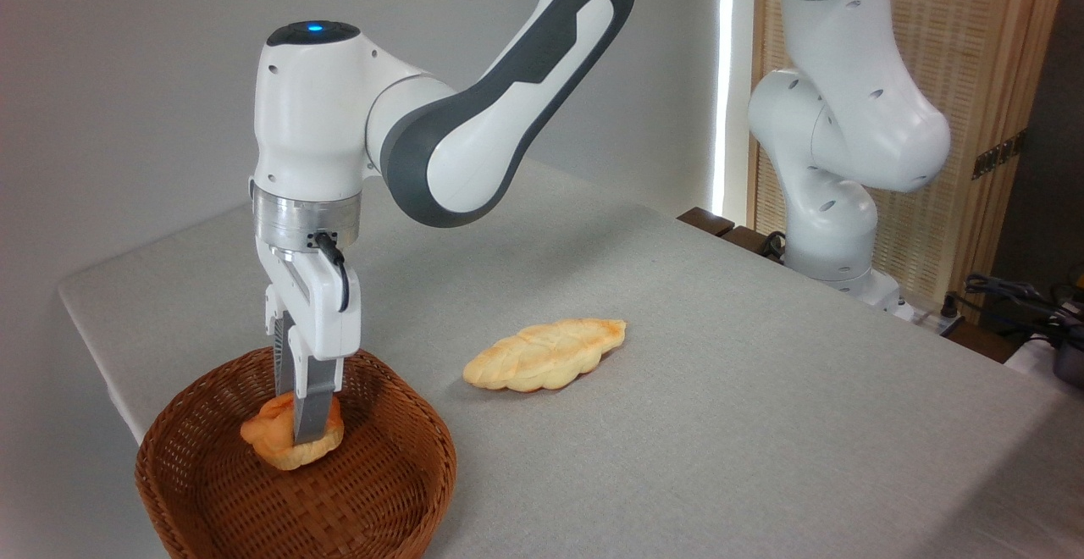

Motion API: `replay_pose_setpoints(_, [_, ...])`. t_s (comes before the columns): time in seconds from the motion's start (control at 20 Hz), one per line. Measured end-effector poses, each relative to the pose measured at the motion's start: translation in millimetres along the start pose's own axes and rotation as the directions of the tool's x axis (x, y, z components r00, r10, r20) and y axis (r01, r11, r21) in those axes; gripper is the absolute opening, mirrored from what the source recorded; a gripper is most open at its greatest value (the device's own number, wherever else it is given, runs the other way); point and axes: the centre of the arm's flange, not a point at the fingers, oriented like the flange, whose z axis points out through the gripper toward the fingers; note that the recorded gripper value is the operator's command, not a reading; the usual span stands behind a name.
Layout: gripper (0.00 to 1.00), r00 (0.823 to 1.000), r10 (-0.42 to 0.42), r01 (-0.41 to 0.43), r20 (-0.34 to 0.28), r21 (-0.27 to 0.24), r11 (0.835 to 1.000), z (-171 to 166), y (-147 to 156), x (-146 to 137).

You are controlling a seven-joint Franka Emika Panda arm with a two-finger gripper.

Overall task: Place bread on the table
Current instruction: 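Close the gripper on the round bun inside the basket, then lift the bun out of the basket toward the flat loaf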

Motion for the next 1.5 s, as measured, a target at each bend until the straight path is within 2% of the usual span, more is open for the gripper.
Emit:
replay_pose_setpoints(0.25, [0.45, 1.000, -0.005, 0.005, -0.013, 0.017, 1.000, -12, -5, 0])
replay_pose_setpoints(0.45, [0.45, 0.998, -0.027, 0.030, -0.051, 0.050, 0.998, -47, -11, 2])
replay_pose_setpoints(0.55, [0.45, 0.998, -0.047, 0.049, -0.048, 0.038, 0.998, -69, -8, 1])
replay_pose_setpoints(0.7, [0.47, 0.996, -0.087, 0.087, -0.004, -0.019, 0.996, -101, 2, -6])
replay_pose_setpoints(0.9, [0.51, 0.989, -0.121, 0.132, 0.088, -0.134, 0.982, -133, 20, -24])
replay_pose_setpoints(1.15, [0.52, 0.976, -0.141, 0.180, 0.165, -0.252, 0.951, -130, 42, -37])
replay_pose_setpoints(1.25, [0.57, 0.967, -0.166, 0.214, 0.192, -0.269, 0.939, -121, 52, -40])
replay_pose_setpoints(1.35, [0.69, 0.961, -0.169, 0.229, 0.220, -0.283, 0.931, -109, 63, -43])
replay_pose_setpoints(1.4, [0.78, 0.959, -0.164, 0.230, 0.232, -0.290, 0.929, -103, 69, -44])
replay_pose_setpoints(1.45, [0.97, 0.957, -0.157, 0.228, 0.243, -0.297, 0.927, -98, 74, -45])
replay_pose_setpoints(1.5, [1.00, 0.956, -0.152, 0.227, 0.252, -0.303, 0.926, -93, 78, -46])
